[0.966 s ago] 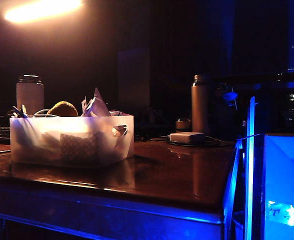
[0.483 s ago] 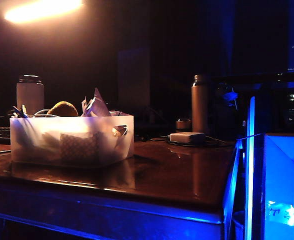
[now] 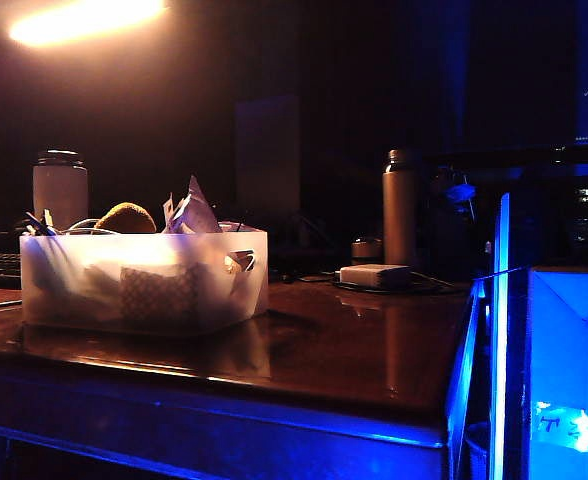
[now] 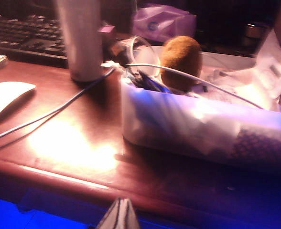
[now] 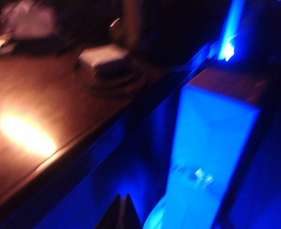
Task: Pick up the kiwi and place it into the translucent box.
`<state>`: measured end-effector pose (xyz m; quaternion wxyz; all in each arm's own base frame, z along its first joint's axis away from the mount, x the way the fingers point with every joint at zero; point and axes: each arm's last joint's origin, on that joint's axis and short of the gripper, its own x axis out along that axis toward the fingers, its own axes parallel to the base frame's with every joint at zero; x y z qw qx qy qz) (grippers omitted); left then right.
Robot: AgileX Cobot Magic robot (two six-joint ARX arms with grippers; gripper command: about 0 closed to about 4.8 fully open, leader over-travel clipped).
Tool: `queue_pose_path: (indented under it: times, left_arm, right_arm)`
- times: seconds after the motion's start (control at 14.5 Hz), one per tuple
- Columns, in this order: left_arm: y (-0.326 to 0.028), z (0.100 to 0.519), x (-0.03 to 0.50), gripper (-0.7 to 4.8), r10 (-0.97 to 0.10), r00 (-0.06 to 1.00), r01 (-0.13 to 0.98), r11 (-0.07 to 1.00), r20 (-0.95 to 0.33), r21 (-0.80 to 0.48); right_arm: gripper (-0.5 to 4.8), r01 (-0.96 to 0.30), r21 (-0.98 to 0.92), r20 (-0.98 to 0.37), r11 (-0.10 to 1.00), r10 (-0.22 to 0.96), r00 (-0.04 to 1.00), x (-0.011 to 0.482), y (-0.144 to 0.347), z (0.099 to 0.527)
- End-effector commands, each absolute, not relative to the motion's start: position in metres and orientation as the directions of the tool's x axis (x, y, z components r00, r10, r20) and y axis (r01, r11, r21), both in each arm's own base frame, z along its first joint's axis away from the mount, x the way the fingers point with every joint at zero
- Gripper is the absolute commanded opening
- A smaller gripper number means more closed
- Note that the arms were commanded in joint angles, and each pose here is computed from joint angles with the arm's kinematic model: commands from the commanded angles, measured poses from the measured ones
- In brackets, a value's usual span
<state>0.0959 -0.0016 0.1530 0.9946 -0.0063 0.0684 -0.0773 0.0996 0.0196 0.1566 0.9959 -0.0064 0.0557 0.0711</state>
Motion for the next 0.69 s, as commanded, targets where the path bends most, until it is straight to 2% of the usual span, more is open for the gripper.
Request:
queue_pose_path:
  times: [0.07, 0.69]
  left_arm:
    - [-0.0017, 0.1503, 0.0958, -0.05, -0.156, 0.976, 0.154, 0.988, -0.15, -0.027]
    - [-0.0017, 0.1503, 0.0958, -0.05, -0.156, 0.976, 0.154, 0.988, -0.15, -0.027]
  right_arm:
    - [-0.01, -0.087, 0.005, -0.021, 0.996, 0.087, 0.996, 0.0964, 0.0134, 0.1631]
    - [-0.01, -0.08, 0.005, -0.022, 0.997, 0.08, 0.997, 0.0965, 0.0127, 0.1629]
